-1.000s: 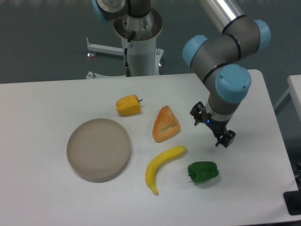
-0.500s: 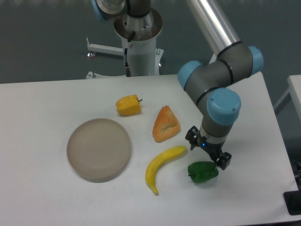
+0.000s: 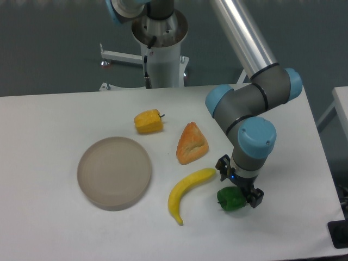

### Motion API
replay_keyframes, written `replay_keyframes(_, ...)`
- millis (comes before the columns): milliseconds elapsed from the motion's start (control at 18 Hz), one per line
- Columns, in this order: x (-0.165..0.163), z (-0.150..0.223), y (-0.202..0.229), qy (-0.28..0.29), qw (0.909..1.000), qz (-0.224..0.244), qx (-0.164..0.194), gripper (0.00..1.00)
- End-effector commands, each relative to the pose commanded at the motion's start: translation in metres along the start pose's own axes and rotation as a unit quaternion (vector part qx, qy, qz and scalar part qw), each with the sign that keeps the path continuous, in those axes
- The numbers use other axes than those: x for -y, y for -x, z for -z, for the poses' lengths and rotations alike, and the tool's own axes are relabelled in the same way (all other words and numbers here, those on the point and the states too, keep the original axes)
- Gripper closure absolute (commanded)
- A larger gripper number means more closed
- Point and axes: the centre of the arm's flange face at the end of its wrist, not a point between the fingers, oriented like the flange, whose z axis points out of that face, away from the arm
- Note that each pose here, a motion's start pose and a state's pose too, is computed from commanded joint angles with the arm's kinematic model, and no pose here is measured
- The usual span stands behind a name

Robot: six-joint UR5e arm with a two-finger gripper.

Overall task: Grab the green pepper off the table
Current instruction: 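Lower the open gripper down over the green bell pepper, then close the gripper around the green bell pepper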

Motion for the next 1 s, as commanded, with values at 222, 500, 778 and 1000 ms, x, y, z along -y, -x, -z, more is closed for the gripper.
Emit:
replay_keyframes(222, 0.000, -0.014, 0.001, 0.001, 0.9999, -0.011, -0.010, 0.00)
replay_keyframes(500, -0.001, -0.018, 0.002, -0.002, 0.9999, -0.011, -0.012, 0.68)
replay_keyframes(778, -0.004, 0.009, 0.001, -0.015, 0.9999, -0.004, 0.000, 0.75)
replay_keyframes(1000, -0.013, 0.059, -0.020, -0.005, 0.9993, 0.010, -0.035, 0.75)
